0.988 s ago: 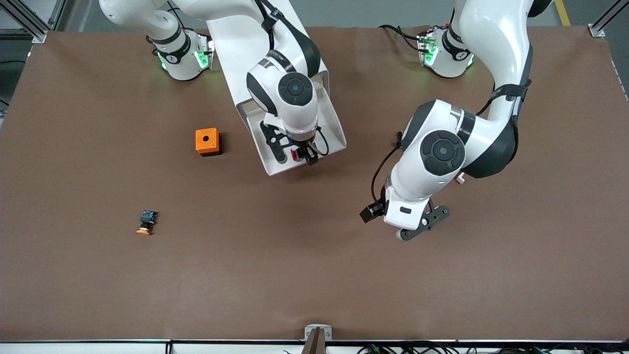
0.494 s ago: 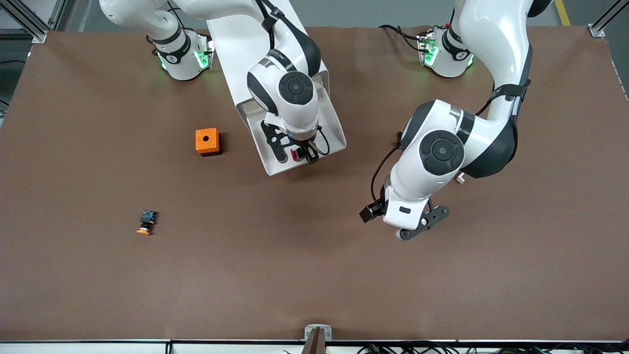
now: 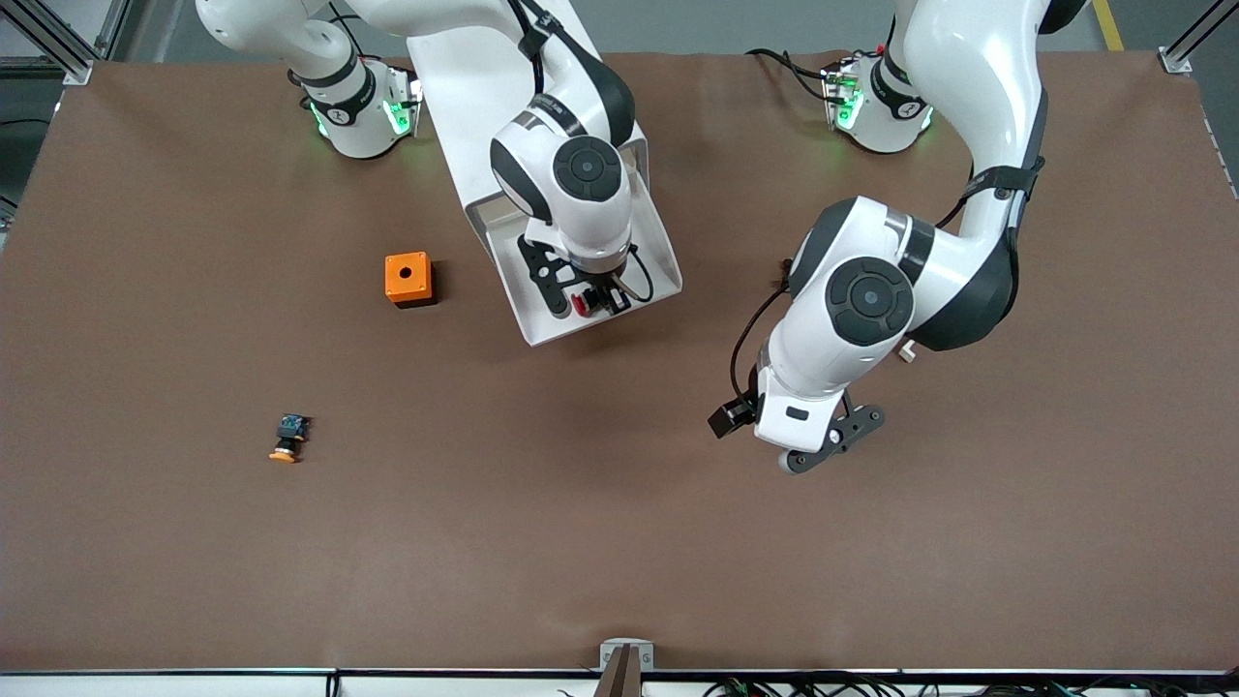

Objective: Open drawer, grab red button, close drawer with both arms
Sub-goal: 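Lift the red button out with the right gripper while the left gripper nears the drawer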

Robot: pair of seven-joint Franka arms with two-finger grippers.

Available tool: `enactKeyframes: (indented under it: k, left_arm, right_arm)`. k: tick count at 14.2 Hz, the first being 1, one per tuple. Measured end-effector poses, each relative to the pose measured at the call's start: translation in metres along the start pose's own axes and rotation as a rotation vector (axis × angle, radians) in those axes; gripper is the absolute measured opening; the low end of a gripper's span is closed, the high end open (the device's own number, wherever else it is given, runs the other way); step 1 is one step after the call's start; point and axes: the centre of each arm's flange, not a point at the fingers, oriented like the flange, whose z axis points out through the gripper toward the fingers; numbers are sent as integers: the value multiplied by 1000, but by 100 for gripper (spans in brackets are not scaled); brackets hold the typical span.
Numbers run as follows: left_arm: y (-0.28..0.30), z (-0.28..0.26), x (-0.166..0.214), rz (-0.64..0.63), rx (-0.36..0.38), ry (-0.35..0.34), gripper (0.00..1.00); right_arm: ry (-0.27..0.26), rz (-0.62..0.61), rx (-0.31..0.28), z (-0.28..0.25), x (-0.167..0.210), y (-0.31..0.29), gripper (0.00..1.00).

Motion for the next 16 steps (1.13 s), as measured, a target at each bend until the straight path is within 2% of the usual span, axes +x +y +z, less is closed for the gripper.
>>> enactKeyframes:
  k: [7,10,14,16]
  left_arm:
    - [1,2,-2,3,4,-3,100]
    - [1,20,-11,12,33,-23,100]
    - [14,50,-41,57,73,-51,100]
    - [24,56,-63,92,82,-58,100]
  right_arm:
    - [-1,22,17,-9,13,-8,41]
    - [3,11,-7,-20,27,-13,41]
    - [-20,-94,-52,-43,60,-21,41]
    - [-30,-171,-46,-59,84,-26,41]
